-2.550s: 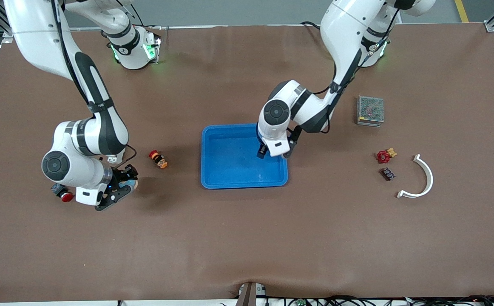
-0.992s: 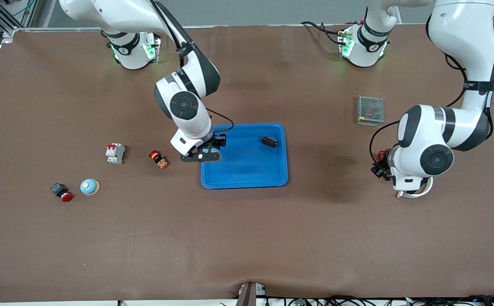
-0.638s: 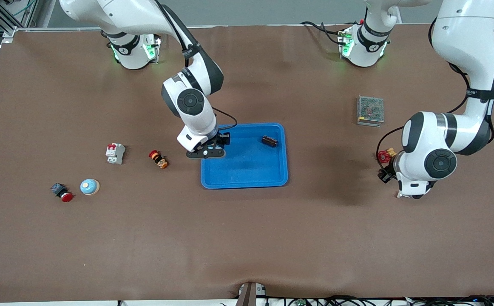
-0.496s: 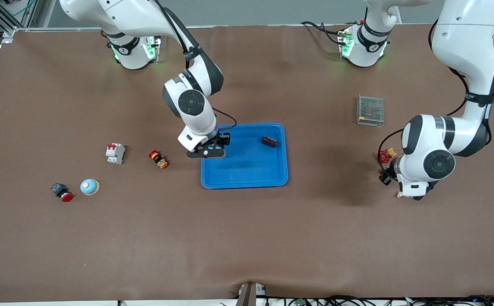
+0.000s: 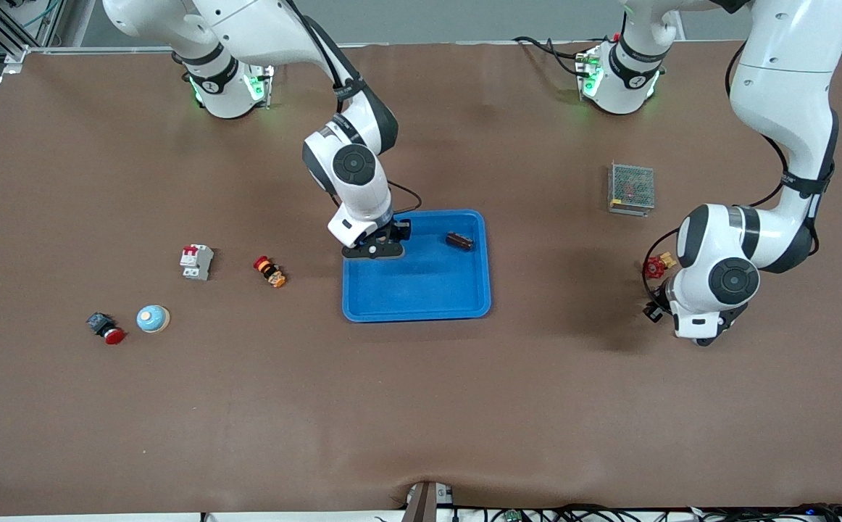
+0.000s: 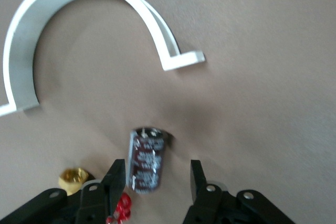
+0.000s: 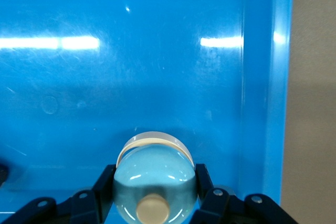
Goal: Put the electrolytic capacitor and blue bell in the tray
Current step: 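Release the bell in the tray while the left gripper grasps another capacitor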
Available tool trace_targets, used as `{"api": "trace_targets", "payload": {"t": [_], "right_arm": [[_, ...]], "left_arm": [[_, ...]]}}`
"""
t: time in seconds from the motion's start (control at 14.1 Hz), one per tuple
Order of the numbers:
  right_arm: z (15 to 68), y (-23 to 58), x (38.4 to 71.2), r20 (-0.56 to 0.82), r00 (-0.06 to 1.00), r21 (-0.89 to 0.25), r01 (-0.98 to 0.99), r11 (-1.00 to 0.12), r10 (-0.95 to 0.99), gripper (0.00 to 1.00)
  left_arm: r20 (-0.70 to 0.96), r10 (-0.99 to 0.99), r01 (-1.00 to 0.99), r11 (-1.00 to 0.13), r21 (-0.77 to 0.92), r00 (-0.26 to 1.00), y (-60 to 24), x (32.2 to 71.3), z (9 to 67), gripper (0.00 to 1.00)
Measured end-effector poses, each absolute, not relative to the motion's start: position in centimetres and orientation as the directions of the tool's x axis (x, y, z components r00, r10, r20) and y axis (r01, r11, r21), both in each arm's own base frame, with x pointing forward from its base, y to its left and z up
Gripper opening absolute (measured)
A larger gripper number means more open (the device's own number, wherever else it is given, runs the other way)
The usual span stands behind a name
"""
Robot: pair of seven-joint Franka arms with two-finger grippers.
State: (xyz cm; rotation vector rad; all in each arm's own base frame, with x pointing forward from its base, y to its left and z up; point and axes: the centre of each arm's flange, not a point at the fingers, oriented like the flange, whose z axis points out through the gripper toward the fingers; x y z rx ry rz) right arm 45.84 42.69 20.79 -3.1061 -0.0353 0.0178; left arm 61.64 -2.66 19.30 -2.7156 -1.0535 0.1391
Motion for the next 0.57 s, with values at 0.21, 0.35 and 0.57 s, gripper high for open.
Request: {"api": "trace_targets", "payload": {"t": [0.21,0.35,0.57], "right_arm": [[20.1,42.6,45.9,-0.011,1.000,-0.032,0.021,-0.999,0.021,0.65],[19.7,42.8,45.7,-0.006,1.000,-0.034,0.025,-0.999,0.026,0.65],[19.4,43.1,45.4,-0.005,0.999,-0.034,0.032,-0.999,0.032,0.65]], "left_arm": [[-0.004,0.672,0.649,-0.717,-0.254,0.740,-1.8,61.3,18.6,0.57],[-0.004,0.669,0.645,-0.719,-0.257,0.744,-1.8,61.2,18.3,0.44],[-0.002,0.666,0.644,-0.722,-0.253,0.746,-1.8,61.2,18.0,0.35]]}}
